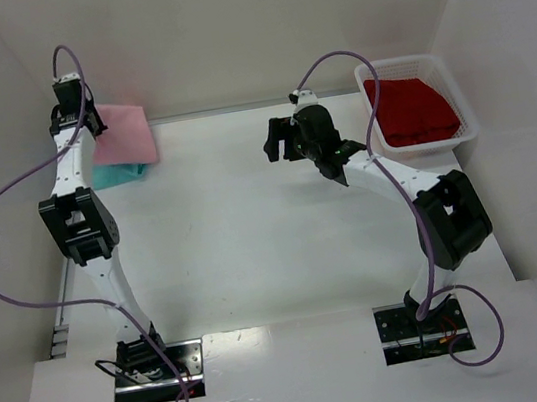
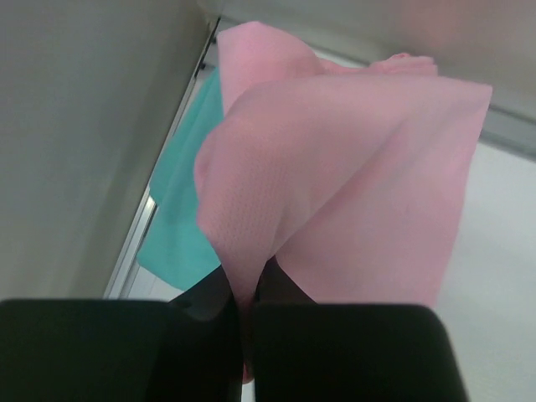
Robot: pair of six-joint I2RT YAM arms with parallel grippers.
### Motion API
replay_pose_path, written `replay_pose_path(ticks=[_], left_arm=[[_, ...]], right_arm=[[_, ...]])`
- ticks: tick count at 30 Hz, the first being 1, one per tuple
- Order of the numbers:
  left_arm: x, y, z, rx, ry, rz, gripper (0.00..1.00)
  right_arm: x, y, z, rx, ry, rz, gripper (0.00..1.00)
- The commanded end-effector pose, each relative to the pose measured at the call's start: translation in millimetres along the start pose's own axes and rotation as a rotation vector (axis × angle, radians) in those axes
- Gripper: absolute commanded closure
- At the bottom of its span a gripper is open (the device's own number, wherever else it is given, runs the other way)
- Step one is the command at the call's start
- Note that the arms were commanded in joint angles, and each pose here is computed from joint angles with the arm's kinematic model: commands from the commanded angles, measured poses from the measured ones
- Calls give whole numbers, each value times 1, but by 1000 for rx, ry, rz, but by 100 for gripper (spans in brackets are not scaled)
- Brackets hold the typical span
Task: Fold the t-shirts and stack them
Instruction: Put the neatly folded tshirt into the corner of the board with the left arm
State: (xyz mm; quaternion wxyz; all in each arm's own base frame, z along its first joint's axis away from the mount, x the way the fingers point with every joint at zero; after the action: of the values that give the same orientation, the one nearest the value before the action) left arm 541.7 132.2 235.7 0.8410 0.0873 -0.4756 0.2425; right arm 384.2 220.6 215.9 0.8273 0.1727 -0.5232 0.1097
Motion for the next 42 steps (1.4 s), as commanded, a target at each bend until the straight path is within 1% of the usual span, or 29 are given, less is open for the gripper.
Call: replay_pose_path(ticks=[1, 7, 8, 11, 12, 13, 14, 16, 17, 18, 20, 21, 23, 24, 26, 29, 30, 32, 34, 35, 36, 39, 41, 42], left_arm=[[-9, 7, -17, 1, 34, 29, 100], [-23, 13, -34, 73, 56, 28, 100], [-22, 18, -35, 81, 55, 42, 96], [-32, 25, -43, 97, 79, 53, 91], [-32, 25, -43, 97, 80, 53, 87], [-38, 30, -46, 110, 96, 63, 75], [-46, 32, -49, 113, 110, 60, 66], [-52, 37, -52, 113, 126, 77, 54], [-56, 37, -53, 116, 133, 87, 29], [-57, 37, -52, 116, 132, 87, 21], [-55, 40, -50, 141, 117, 98, 9], [-46, 40, -44, 145, 97, 101, 0], [-44, 40, -39, 141, 82, 105, 0], [-33, 41, -29, 145, 50, 120, 0], [-23, 42, -19, 149, 14, 127, 0], [-9, 40, 1, 157, -33, 132, 0], [0, 28, 15, 135, -72, 131, 0], [2, 22, 23, 134, -97, 117, 0], [13, 16, 37, 143, -157, 126, 0], [7, 11, 38, 133, -153, 120, 0], [8, 6, 40, 75, -150, 121, 0], [6, -4, 40, -12, -126, 129, 0], [-8, -21, 33, -70, -84, 123, 0], [-20, -23, 25, -74, -51, 126, 0]], right_arm=[[8, -3, -3, -24, -48, -4, 14], [4, -4, -8, -29, -28, -3, 14], [4, -4, -8, -29, -28, -3, 14], [4, -4, -11, -29, -28, -3, 14], [1, -4, -13, -31, -18, -2, 14], [-1, -5, -13, -33, -9, -2, 14], [-1, -5, -13, -33, -9, -2, 14], [-1, -5, -13, -33, -9, -2, 14], [-1, -5, -13, -33, -9, -2, 14], [-1, -5, -13, -33, -9, -2, 14], [-1, -4, -13, -24, -7, -2, 14], [3, -3, -10, -21, -18, -2, 14], [6, -3, -8, -20, -27, -3, 14], [2, -3, -8, -21, -18, -2, 14], [2, -3, -8, -21, -18, -2, 14], [11, -1, -2, -6, -46, -4, 14], [6, -2, -2, -8, -35, -3, 14], [12, -1, 1, -4, -56, -4, 14], [15, 0, 3, -2, -65, -5, 14], [12, -1, 3, -4, -56, -4, 14], [11, -1, 3, -4, -56, -4, 14], [13, 0, 3, -2, -67, -5, 14], [13, 1, 3, 9, -65, -4, 14], [13, 1, 3, 9, -65, -4, 14]])
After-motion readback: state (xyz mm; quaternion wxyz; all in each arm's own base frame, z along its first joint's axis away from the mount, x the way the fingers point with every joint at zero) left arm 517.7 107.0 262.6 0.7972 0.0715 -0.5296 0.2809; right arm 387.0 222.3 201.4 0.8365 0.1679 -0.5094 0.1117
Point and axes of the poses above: each gripper's point midway between its finger pads, its own z axis back along the fingers, its own y axis along the line the jaws close on, x = y × z, the point moved 7 cm from there along z, back along the fingers, and after that the axes turned 10 degrees about z, right-handed, at the moved point
